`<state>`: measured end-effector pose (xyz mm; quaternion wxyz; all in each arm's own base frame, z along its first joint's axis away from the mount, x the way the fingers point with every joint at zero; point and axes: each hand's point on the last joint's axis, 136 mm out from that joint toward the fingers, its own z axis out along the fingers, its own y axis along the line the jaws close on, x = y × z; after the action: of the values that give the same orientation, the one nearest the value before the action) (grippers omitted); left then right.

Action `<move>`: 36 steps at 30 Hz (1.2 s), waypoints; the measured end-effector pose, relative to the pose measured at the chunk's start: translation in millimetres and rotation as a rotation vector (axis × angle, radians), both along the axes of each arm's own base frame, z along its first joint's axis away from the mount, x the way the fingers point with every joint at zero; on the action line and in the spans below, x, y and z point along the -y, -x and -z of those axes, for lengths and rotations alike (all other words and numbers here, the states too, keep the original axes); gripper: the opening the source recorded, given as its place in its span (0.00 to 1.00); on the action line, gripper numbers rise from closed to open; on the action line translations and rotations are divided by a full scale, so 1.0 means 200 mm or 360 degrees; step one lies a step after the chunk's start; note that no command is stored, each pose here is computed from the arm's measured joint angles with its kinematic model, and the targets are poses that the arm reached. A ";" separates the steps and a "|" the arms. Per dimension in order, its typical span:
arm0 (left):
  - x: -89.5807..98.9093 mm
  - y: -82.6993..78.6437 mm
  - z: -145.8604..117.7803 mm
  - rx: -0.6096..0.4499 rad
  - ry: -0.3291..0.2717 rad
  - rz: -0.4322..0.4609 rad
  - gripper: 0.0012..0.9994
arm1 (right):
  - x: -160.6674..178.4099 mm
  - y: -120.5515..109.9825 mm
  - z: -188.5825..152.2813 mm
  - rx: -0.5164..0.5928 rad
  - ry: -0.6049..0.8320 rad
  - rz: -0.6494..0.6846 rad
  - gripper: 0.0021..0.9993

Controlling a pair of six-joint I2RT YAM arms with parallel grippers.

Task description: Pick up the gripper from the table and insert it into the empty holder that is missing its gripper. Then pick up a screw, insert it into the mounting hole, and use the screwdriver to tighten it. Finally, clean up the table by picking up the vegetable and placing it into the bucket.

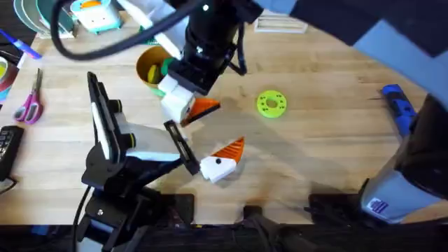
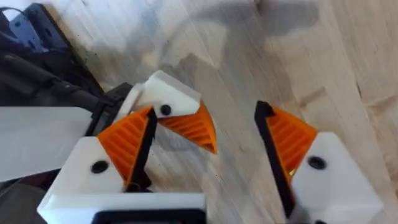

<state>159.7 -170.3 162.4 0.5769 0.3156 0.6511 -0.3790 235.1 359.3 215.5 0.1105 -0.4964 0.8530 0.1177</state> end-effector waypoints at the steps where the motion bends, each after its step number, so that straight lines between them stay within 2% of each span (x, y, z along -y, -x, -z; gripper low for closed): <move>1: 0.00 0.00 0.00 0.0001 -0.0001 0.0000 0.99 | 0.01 -0.01 -0.02 0.0005 -0.0012 0.0016 0.99; 4: 0.00 0.00 0.00 0.0002 -0.0001 0.0000 0.99 | 0.08 -0.04 -0.10 0.0025 -0.0041 0.0063 0.99; 12: 0.00 0.00 0.00 0.0002 -0.0001 0.0000 0.99 | 0.42 -0.07 -0.37 0.0116 -0.0092 0.0161 0.99; 16: 0.00 0.00 0.00 0.0002 -0.0001 0.0000 0.99 | 0.58 -0.03 -0.40 0.0059 -0.0044 0.0215 0.99; 23: 0.00 0.00 0.00 0.0002 -0.0001 0.0000 0.99 | 0.72 -0.01 -0.40 0.0047 -0.0147 0.0309 0.99; 26: 0.00 0.00 0.00 0.0002 -0.0001 0.0000 0.99 | 0.78 0.06 -0.41 0.0096 -0.0244 0.0320 0.99; 31: 0.00 0.00 0.00 0.0003 -0.0002 0.0000 0.99 | 0.85 0.27 -0.38 0.0176 -0.0474 0.0260 0.99; 32: 0.00 0.00 0.00 0.0003 -0.0002 0.0000 0.99 | 0.86 0.40 -0.32 0.0172 -0.0588 0.0169 0.99; 36: 0.00 0.00 0.00 0.0003 -0.0002 0.0000 0.99 | 0.91 0.56 -0.20 0.0099 -0.0629 0.0084 0.99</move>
<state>159.7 -170.3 162.4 0.5773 0.3162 0.6508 -0.3784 123.3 177.6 255.6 0.2353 -0.4460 0.8221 0.2645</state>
